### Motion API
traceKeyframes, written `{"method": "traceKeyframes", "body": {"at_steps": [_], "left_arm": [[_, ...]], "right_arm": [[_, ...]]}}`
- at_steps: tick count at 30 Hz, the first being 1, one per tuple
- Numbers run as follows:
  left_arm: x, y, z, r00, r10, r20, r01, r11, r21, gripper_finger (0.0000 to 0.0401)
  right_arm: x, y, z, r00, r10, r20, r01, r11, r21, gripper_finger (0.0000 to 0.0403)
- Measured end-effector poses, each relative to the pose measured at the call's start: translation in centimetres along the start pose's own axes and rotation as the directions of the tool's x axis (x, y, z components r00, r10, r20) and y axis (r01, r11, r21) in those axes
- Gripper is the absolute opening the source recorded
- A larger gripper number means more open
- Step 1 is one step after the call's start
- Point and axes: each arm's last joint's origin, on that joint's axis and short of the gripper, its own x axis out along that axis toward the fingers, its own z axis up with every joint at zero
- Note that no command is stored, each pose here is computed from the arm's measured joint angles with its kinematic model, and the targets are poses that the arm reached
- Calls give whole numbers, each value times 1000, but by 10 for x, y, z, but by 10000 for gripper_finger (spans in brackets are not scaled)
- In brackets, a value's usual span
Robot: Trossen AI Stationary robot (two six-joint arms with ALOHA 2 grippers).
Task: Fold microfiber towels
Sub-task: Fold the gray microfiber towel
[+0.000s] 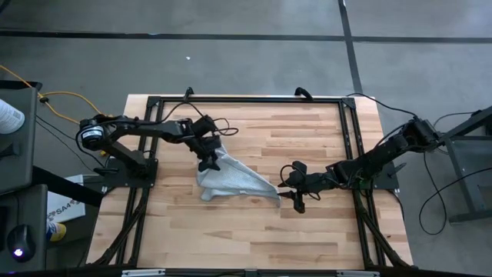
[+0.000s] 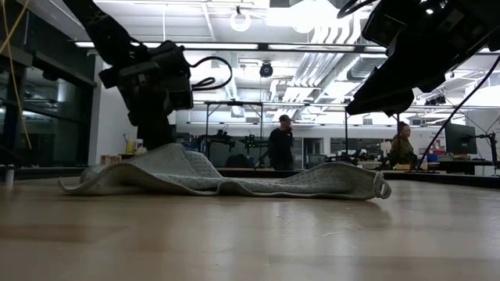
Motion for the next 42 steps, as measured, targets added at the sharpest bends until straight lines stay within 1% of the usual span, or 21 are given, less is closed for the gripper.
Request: {"method": "traceKeyframes", "body": {"at_steps": [7, 13, 21, 24, 28, 35, 38, 39, 42], "left_arm": [[-4, -2, 11, 1000, 9, 29, -10, 999, 39, 214], [-4, -2, 9, 1000, 17, 7, -17, 1000, 23, 214], [-4, -1, 7, 999, 37, -5, -37, 999, 14, 214], [-4, -1, 6, 999, 38, -15, -38, 999, 7, 206], [-4, -1, 5, 999, 40, -22, -40, 999, 2, 164], [-4, -1, 5, 999, 40, -22, -40, 999, 2, 54], [-4, -1, 5, 999, 44, -22, -44, 999, 2, 13], [-4, -1, 5, 998, 55, -22, -55, 999, 1, 8], [-4, 0, 5, 996, 89, -20, -89, 996, 2, 9]], "right_arm": [[0, 0, 0, 1000, 2, -1, -2, 1000, 4, 145], [0, 1, 0, 1000, 23, -11, -23, 1000, 6, 145], [0, 1, 0, 1000, 23, -11, -23, 1000, 7, 145], [0, 1, 0, 1000, 23, -11, -23, 1000, 7, 145], [0, 1, 0, 1000, 23, -11, -23, 1000, 7, 145], [0, 1, 0, 1000, 23, -11, -23, 1000, 7, 145], [0, 1, 0, 1000, 23, -11, -23, 1000, 7, 145], [0, 1, 0, 1000, 23, -11, -23, 1000, 7, 145], [0, 1, 0, 1000, 26, -12, -26, 999, 27, 145]]}}
